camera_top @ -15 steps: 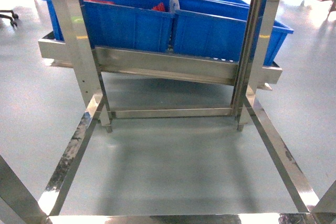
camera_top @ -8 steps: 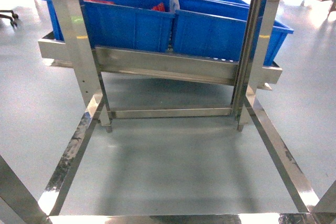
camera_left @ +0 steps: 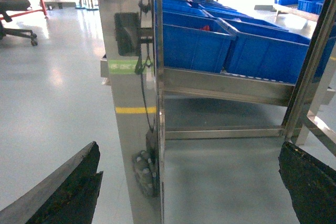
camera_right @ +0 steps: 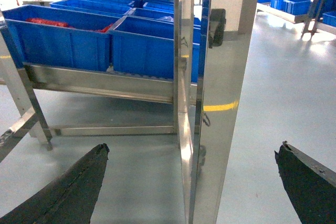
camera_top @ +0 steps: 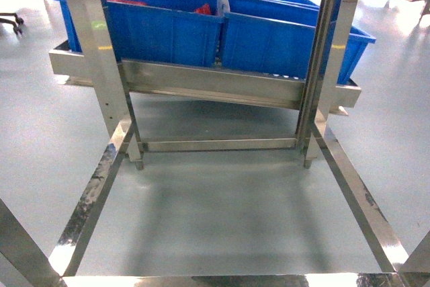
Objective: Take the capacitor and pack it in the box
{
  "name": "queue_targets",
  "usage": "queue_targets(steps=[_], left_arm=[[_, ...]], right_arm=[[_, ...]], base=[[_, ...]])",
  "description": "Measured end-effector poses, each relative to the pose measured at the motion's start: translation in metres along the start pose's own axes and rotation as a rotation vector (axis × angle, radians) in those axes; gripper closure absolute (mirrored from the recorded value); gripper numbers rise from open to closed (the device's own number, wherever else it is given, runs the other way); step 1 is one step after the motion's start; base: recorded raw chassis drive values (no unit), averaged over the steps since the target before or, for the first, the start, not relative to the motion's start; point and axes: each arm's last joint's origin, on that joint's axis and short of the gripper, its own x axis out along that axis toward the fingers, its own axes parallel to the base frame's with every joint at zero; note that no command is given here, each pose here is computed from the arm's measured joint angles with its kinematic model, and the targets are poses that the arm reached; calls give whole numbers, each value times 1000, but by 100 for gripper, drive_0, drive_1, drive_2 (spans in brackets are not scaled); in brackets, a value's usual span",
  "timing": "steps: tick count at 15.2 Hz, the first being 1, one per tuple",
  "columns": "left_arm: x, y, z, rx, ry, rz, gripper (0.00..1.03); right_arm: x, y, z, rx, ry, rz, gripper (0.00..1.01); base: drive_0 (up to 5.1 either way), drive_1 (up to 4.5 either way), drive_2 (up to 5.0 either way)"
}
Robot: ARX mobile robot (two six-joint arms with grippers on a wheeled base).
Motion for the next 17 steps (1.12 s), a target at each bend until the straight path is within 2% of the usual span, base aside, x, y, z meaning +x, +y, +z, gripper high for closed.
queue_targets(steps=[17], left_arm=[[0,0,0,0,0,0,5]], right_arm=[[0,0,0,0,0,0,3]], base=[[0,0,0]])
